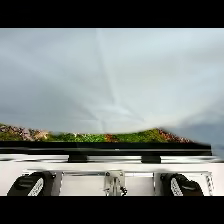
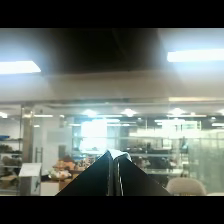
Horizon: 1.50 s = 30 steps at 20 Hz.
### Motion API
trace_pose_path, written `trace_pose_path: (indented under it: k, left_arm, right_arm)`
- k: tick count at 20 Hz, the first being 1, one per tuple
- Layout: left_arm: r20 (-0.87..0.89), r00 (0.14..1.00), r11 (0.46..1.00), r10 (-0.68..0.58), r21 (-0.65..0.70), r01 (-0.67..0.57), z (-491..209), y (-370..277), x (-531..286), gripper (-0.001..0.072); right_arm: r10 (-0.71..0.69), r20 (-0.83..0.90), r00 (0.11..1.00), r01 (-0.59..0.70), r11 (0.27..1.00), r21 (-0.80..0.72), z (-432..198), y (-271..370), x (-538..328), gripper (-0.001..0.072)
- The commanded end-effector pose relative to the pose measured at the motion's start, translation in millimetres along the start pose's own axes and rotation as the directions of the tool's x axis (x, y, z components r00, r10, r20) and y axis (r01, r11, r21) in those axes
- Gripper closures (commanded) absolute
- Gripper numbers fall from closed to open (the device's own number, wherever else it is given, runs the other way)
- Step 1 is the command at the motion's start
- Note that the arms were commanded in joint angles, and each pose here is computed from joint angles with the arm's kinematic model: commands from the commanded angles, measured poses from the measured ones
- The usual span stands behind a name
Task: Fold the shirts.
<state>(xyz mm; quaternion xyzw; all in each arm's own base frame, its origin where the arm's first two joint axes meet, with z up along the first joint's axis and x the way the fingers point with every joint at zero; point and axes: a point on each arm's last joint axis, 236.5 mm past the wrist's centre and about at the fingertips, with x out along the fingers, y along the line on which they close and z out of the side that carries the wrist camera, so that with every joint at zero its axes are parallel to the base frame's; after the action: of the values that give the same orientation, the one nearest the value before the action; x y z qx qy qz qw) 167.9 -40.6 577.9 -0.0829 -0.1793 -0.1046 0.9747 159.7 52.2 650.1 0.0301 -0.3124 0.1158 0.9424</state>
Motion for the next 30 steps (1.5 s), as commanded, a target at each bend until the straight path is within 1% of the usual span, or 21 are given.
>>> trace_pose_path:
  k: [1,2,4,5,7,9,11,13,15,17,19,20,22,25,26,27,28,29,30]
  left_arm:
    - [-0.181,0.981,0.997,0.076,0.04,-0.07,-51.3,25.1,27.5,0.068]
    - [-0.266,0.96,0.996,0.085,0.038,-0.078,-77.1,31.2,39.0,0.068]
    - [-0.449,0.887,0.994,0.105,0.058,-0.088,-137.2,46.0,60.7,0.068]
    - [-0.534,0.838,0.993,0.115,0.077,-0.087,-170.2,54.6,70.9,0.068]
    - [-0.665,0.735,0.991,0.135,0.1,-0.093,-236.0,73.9,90.1,0.068]
    - [-0.775,0.613,0.988,0.152,0.103,-0.114,-309.2,94.2,102.2,0.068]
    - [-0.866,0.476,0.986,0.152,0.099,-0.133,-389.4,112.2,105.9,0.068]
    - [-0.915,0.375,0.982,0.147,0.09,-0.164,-464.2,128.7,110.7,0.0679]
    - [-0.948,0.287,0.973,0.138,0.076,-0.217,-525.1,141.5,113.5,0.0679]
    - [-0.968,0.228,0.954,0.109,0.037,-0.298,-571.6,145.3,112.8,0.0679]
    - [-0.978,0.194,0.942,0.072,0.003,-0.334,-606.4,144.4,112.2,0.0679]
    - [-0.982,0.181,0.937,0.05,-0.016,-0.349,-620.6,142.3,111.3,0.0679]
    - [-0.988,0.152,0.927,0.012,-0.046,-0.373,-642.3,136.8,106.9,0.0679]
    - [-0.991,0.125,0.909,-0.043,-0.091,-0.406,-661.4,126.6,102.3,0.0678]
    - [-0.99,0.122,0.902,-0.065,-0.111,-0.418,-663.6,121.9,101.7,0.0637]
    - [-0.989,0.116,0.894,-0.087,-0.129,-0.428,-663.0,117.3,100.3,0.0448]
    - [-0.99,0.091,0.889,-0.109,-0.138,-0.436,-659.4,114.1,95.3,0.0163]
    - [-0.991,0.044,0.892,-0.124,-0.131,-0.433,-651.9,114.6,87.4,0.0014]
    - [-0.991,-0.014,0.904,-0.134,-0.116,-0.412,-639.5,120.7,77.2,0.0016]
  right_arm:
    - [-0.003,-0.145,0.989,0.003,1.0,0.001,-50.8,-14.9,22.2,0.0661]
    - [0.005,-0.237,0.971,-0.002,1.0,0.01,-82.6,-20.6,30.3,0.066]
    - [0.004,-0.438,0.899,0.002,1.0,0.013,-155.3,-38.2,40.4,0.066]
    - [-0.007,-0.537,0.844,0.012,1.0,0.005,-194.4,-50.8,42.1,0.066]
    - [-0.016,-0.72,0.694,0.034,0.999,0.01,-280.4,-77.7,40.4,0.066]
    - [0.011,-0.823,0.568,0.061,0.997,0.056,-355.2,-96.4,40.3,0.066]
    - [0.06,-0.889,0.454,0.143,0.98,0.139,-433.4,-112.1,39.3,0.0661]
    - [0.111,-0.919,0.379,0.234,0.949,0.211,-503.6,-123.3,37.9,0.066]
    - [0.155,-0.918,0.365,0.348,0.892,0.289,-556.5,-129.8,41.2,0.066]
    - [0.174,-0.894,0.413,0.446,0.818,0.364,-587.0,-135.6,53.8,0.066]
    - [0.161,-0.878,0.452,0.502,0.768,0.399,-608.1,-145.1,62.4,0.066]
    - [0.153,-0.88,0.45,0.52,0.756,0.398,-617.9,-149.3,61.6,0.066]
    - [0.162,-0.894,0.419,0.541,0.746,0.389,-639.7,-151.4,52.5,0.066]
    - [0.207,-0.922,0.327,0.536,0.763,0.362,-669.5,-132.7,33.2,0.066]
    - [0.23,-0.925,0.303,0.529,0.767,0.364,-675.2,-121.6,29.1,0.0659]
    - [0.247,-0.923,0.295,0.522,0.767,0.372,-676.6,-112.8,28.9,0.0648]
    - [0.263,-0.917,0.3,0.518,0.762,0.388,-673.6,-106.2,31.2,0.0515]
    - [0.291,-0.905,0.312,0.518,0.746,0.418,-664.7,-98.8,34.7,0.0218]
    - [0.299,-0.903,0.309,0.516,0.745,0.423,-653.7,-100.3,33.5,0.0167]
